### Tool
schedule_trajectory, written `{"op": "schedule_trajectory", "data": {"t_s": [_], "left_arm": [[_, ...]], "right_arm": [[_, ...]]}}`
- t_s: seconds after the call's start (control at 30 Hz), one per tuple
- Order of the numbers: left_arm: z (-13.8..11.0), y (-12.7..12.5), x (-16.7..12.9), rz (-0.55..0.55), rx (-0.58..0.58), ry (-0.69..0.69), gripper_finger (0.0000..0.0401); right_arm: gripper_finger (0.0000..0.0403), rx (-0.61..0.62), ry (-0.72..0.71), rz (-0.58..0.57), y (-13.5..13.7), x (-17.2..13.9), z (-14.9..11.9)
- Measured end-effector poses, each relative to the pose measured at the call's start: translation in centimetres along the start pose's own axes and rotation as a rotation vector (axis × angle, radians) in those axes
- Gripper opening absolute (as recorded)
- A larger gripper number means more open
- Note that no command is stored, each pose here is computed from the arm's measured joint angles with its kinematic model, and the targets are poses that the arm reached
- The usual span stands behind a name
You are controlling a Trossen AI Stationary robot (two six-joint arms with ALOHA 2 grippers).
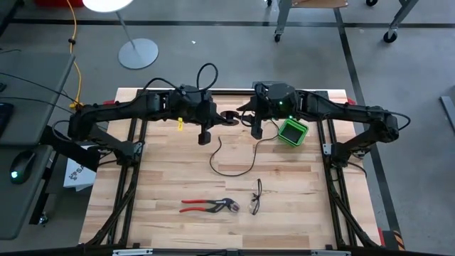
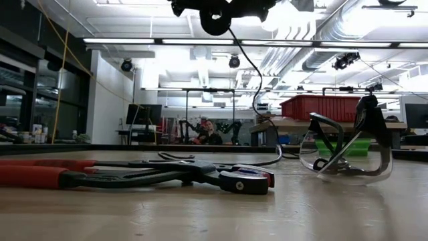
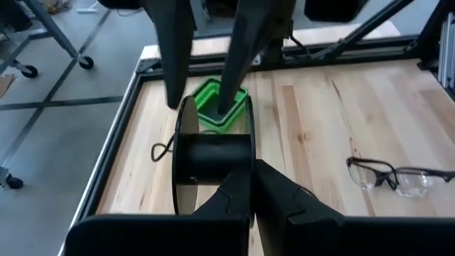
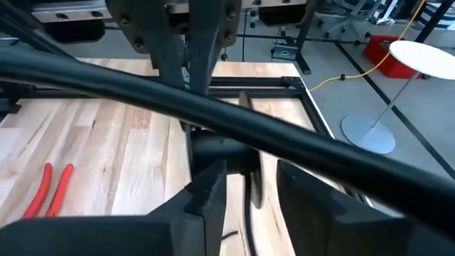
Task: Coil cords
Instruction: Coil the black wire onto the black spool
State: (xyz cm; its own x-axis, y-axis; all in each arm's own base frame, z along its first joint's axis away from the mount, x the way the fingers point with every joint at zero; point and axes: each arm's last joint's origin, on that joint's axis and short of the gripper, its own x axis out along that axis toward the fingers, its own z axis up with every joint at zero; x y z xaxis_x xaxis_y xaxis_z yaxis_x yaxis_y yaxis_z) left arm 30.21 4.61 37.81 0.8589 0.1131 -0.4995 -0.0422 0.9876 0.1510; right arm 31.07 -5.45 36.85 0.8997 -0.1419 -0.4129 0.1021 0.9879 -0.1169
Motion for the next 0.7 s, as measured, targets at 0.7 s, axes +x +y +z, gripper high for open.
{"op": "schedule_trajectory", "data": {"t_s": [0.7], "left_arm": [[0.3, -0.7, 0.2, -0.062, -0.007, -0.03, 0.0]], "right_arm": [[0.0009, 0.022, -0.007, 0.062, 1.0, 0.0, 0.1]]}}
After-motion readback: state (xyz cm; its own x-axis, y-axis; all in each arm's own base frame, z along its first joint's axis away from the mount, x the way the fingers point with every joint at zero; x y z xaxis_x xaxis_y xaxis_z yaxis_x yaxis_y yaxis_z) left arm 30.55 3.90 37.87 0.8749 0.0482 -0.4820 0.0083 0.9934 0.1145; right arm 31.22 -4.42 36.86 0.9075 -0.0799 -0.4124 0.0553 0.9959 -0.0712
